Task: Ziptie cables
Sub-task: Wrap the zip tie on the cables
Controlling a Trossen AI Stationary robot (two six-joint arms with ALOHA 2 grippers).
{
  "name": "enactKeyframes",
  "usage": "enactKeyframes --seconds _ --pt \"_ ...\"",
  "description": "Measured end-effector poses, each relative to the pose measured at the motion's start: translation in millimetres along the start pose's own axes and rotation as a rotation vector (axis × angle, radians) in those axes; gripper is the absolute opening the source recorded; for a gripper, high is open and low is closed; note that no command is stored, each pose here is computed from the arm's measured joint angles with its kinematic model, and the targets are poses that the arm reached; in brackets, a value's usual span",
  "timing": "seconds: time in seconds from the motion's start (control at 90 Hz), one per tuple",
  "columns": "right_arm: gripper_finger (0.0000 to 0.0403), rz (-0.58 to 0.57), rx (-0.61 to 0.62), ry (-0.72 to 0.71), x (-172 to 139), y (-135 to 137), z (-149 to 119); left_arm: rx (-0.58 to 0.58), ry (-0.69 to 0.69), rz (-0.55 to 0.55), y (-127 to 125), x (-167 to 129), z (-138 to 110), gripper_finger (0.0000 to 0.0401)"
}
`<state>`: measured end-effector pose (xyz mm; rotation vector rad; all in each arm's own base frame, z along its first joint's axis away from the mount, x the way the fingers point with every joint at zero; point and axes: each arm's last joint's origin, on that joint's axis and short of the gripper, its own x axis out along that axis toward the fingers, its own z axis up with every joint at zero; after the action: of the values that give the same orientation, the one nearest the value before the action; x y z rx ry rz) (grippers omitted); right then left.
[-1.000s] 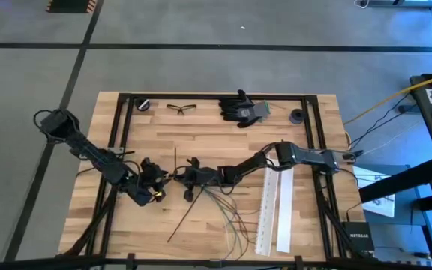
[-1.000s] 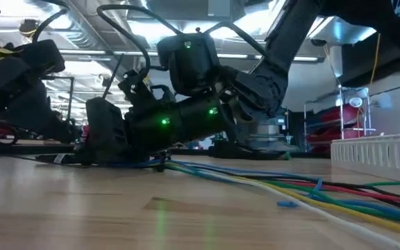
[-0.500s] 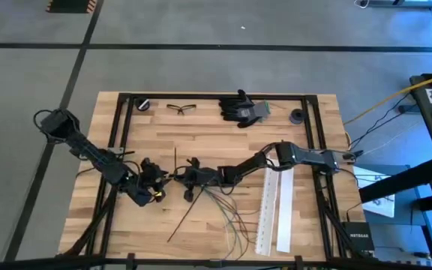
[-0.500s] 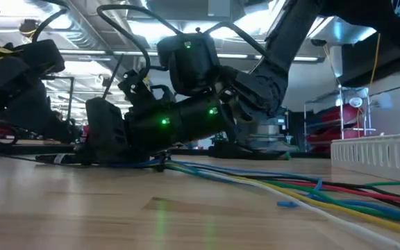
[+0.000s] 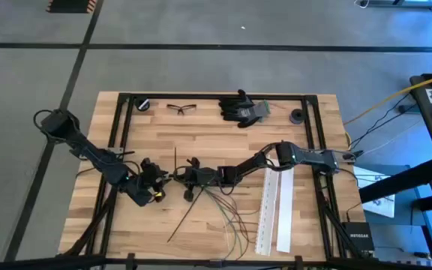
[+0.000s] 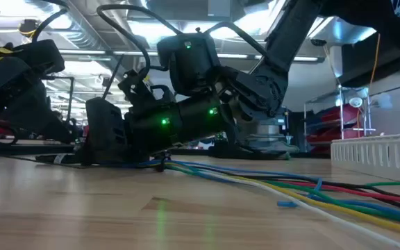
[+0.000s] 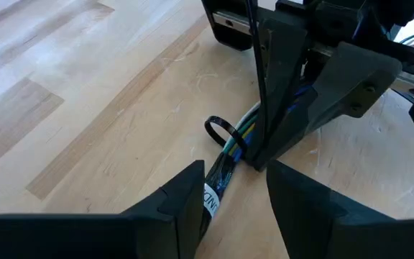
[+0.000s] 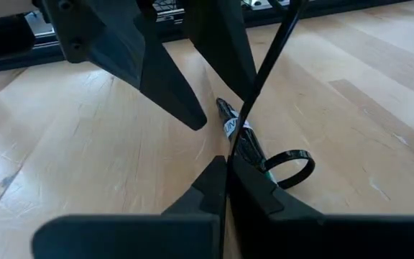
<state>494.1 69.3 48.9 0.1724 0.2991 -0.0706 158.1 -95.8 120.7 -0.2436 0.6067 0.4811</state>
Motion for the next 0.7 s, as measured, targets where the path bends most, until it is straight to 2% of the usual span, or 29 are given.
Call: enactKeyframes --seconds 0.178,0.422,0.7 --pt "0.0000 0.000 0.000 0.000 0 0 0 0.002 0.052 -0.085 0 -6 7 0.0137" --pt "0.0000 0.000 0.000 0.000 0 0 0 0.022 0.026 -0.249 6 -22 39 0.0137" --pt "0.0000 0.001 0.001 -0.001 0 0 0 0.082 0.060 -0.149 22 -9 39 0.0137"
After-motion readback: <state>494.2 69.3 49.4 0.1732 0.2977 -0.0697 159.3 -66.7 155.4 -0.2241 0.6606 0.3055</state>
